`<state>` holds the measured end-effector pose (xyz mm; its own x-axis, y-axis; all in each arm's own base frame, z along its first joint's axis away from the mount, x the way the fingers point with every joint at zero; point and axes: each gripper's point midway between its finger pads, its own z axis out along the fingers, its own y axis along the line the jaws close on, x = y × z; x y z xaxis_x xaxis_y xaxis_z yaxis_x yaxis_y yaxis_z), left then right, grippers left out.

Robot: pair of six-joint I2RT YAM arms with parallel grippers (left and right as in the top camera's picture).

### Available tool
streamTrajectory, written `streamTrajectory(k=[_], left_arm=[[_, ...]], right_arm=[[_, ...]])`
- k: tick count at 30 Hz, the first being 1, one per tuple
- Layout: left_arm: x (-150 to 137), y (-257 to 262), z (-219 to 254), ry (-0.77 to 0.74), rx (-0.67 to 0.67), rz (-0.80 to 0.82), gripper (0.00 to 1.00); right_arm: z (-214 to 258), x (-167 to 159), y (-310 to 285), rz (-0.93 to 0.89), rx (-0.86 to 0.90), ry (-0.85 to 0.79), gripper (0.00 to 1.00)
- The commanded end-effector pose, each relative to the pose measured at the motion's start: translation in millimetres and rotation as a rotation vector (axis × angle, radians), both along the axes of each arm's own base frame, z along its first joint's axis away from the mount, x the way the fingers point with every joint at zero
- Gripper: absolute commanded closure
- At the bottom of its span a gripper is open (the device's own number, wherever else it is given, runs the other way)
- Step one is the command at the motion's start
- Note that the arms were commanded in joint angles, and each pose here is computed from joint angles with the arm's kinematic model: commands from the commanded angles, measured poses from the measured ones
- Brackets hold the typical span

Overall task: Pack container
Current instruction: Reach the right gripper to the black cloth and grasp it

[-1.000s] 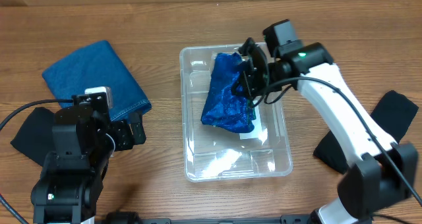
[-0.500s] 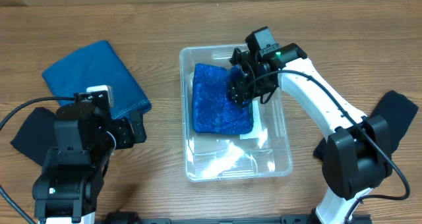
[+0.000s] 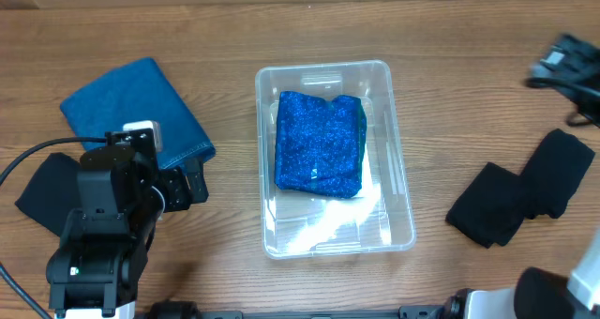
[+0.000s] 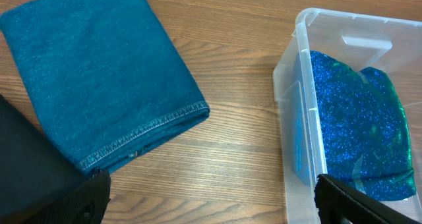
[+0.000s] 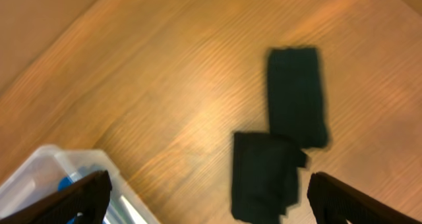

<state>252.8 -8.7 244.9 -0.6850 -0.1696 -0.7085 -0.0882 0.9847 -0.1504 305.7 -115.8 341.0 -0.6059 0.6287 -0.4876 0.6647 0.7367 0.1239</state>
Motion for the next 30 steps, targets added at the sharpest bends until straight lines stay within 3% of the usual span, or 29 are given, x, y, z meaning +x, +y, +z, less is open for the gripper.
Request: streamTrajectory(k=[1,5,7,8,11,22,24,26,28,30], left_arm=[[2,-4,11,-0.029,0.003,-0.026,0.00],[2,-4,11,-0.032,0.003,-0.026,0.00],[2,-4,11,-0.031,0.003,-0.026,0.00],[2,-4,11,-0.031,0.003,-0.026,0.00],[1,-4,10,-0.024,0.003,-0.026,0.00],[1,-4,10,-0.024,0.001,-0.028,0.00],[1,-4,10,-0.024,0.001,-0.028,0.00],[1,-4,10,-0.024,0.001,-0.028,0.00],[1,-4,10,-0.024,0.001,-0.028,0.00],[1,-4,10,-0.024,0.001,-0.028,0.00]], right_arm=[[8,-43,-22,-0.052,0.122,-0.054,0.00],[-79,-82,-31,-0.175,0.273,0.043,0.00],[-150,-95,-30,-0.216,0.341,0.130,0.00],[-189,-97,-31,-0.235,0.383,0.146,0.00],[-245,-96,-36,-0.266,0.454,0.112,0.00],[-329,-83,-21,-0.213,0.665,0.201,0.00],[-330,-80,-16,-0.203,0.694,0.195,0.13],[-329,-80,-15,-0.201,0.695,0.196,0.47],[-328,-77,-13,-0.194,0.710,0.182,0.71],[-322,-70,-10,-0.169,0.738,0.140,0.71]])
